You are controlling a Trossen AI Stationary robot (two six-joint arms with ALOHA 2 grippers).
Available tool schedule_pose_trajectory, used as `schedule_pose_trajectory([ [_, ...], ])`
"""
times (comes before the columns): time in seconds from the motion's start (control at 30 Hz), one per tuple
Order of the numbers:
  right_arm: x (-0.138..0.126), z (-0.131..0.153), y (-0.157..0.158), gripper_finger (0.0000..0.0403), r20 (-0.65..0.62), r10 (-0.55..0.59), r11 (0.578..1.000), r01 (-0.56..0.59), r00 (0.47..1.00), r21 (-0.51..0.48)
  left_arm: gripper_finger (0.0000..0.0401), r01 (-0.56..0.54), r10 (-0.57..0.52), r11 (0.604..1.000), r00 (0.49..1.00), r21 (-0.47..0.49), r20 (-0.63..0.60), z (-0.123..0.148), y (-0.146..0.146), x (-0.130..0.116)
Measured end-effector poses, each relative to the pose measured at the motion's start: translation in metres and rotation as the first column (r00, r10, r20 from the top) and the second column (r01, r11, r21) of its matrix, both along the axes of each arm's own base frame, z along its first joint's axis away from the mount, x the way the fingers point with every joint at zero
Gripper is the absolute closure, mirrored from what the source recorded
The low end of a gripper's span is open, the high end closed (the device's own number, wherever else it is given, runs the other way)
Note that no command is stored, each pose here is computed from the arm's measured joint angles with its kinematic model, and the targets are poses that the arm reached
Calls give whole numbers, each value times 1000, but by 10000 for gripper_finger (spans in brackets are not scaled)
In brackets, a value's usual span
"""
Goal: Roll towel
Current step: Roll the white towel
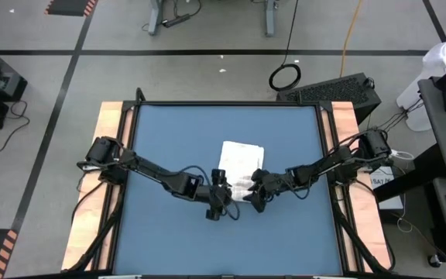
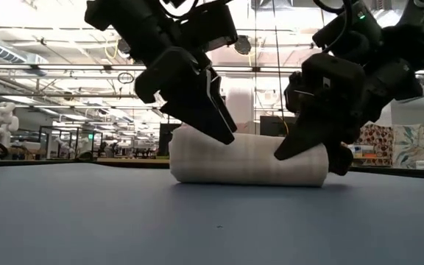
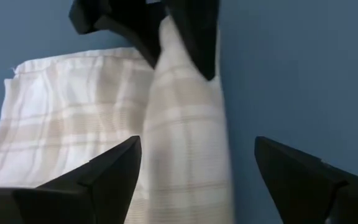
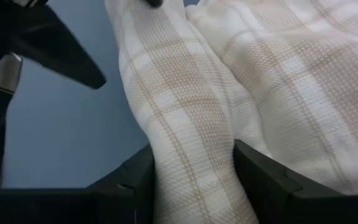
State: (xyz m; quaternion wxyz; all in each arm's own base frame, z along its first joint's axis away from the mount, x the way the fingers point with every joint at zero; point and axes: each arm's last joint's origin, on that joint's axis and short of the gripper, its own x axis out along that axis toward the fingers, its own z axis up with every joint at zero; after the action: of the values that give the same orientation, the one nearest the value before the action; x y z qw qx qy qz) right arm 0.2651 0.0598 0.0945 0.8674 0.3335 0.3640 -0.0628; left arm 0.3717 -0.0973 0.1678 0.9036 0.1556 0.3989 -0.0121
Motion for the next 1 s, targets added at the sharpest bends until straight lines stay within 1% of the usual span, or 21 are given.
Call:
schedule_pose_trajectory([
  [0.13,1,0,-3,230,2,-2,1000,2,1000,22,83,28,-28,1000,1000,0,-1,-1,-11,-3],
  [0.2,1,0,-4,230,1,-3,1000,3,1000,28,83,35,-35,999,999,9,-6,-6,-17,-2],
  [0.27,1,0,-4,230,0,-9,999,9,1000,35,83,15,-14,998,1000,59,-24,-12,-20,-4],
  [0.43,1,0,-4,230,-2,-5,999,5,1000,42,83,-35,37,988,999,149,-14,-21,-21,-3],
  [0.5,1,0,-4,230,-2,-5,999,5,1000,43,83,-29,32,985,999,171,-17,-22,-21,-3],
  [0.63,1,0,-4,230,-3,-5,999,5,1000,44,83,-37,41,982,999,183,-20,-22,-17,-2],
  [0.73,1,0,-4,230,-3,-4,999,4,1000,44,83,-60,66,983,997,171,-33,-25,-7,1],
  [0.83,1,0,-4,230,-3,-4,999,4,1000,44,88,-47,57,993,995,112,-81,-31,3,3],
  [0.9,1,0,-4,230,-2,-5,999,5,1000,44,101,-41,46,998,994,53,-102,-35,9,5],
  [1.0,1,2,-4,226,2,-5,999,5,1000,43,134,-45,45,999,991,8,-128,-41,13,7],
])
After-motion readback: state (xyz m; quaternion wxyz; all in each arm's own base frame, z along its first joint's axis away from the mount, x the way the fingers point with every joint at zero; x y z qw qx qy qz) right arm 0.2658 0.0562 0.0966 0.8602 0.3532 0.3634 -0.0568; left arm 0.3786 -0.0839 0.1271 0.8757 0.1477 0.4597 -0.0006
